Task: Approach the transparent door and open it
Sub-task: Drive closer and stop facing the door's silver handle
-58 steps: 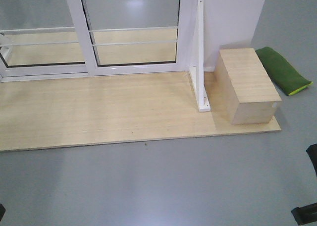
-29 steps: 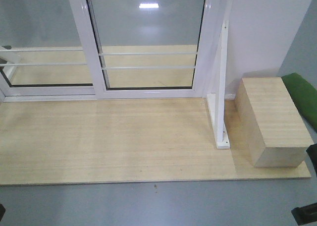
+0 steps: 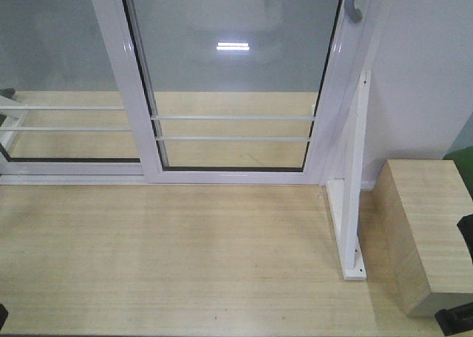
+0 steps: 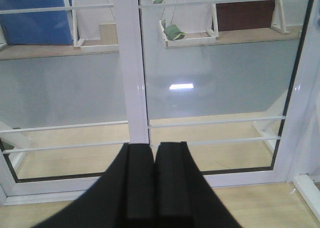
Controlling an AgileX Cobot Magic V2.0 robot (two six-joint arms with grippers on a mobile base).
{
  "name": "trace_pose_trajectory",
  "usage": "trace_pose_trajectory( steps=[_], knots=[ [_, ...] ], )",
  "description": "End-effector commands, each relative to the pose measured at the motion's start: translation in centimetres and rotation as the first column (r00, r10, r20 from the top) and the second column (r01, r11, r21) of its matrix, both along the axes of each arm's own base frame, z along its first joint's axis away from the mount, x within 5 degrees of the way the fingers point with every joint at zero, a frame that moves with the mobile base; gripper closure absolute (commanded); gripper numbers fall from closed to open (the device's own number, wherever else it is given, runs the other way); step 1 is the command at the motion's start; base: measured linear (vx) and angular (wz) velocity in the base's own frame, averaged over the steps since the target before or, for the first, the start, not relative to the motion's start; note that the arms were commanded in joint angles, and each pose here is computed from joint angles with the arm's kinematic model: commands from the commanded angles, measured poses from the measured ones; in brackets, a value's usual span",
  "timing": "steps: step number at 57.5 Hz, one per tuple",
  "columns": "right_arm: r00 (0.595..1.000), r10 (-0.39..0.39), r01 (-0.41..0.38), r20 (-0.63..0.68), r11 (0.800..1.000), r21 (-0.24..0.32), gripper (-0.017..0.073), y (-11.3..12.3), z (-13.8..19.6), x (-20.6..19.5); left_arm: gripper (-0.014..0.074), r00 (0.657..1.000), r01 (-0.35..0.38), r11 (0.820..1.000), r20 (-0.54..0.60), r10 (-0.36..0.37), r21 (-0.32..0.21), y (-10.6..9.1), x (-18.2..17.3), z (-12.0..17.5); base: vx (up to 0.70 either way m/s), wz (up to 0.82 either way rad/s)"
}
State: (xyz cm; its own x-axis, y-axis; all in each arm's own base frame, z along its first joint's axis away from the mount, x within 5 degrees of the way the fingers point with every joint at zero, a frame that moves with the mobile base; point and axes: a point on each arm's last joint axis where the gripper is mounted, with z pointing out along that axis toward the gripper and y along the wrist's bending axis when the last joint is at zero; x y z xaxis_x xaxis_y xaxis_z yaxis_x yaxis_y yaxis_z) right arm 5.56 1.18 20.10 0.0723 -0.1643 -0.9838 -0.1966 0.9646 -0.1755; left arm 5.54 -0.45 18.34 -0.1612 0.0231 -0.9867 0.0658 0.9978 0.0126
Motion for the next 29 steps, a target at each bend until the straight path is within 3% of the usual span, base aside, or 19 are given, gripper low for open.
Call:
trace_pose_trajectory(
  steps=[1, 29],
  knots=[
    [0.997, -0.009, 0.009, 0.083, 1.000, 0.005, 0.0557, -0.08, 0.35, -0.09, 0.0590, 0.998, -0.004, 1.000, 0.061, 0.005, -0.017, 0.03, 0.09, -0.18, 0.41, 0.05],
    [0.997, -0.009, 0.009, 0.083, 1.000, 0.005, 0.0557, -0.08, 0.35, -0.09, 0.0590, 0.998, -0.004, 1.000, 0.061, 0.005, -0.017, 0.03, 0.09, -0.18, 0.37, 0.01]
  ],
)
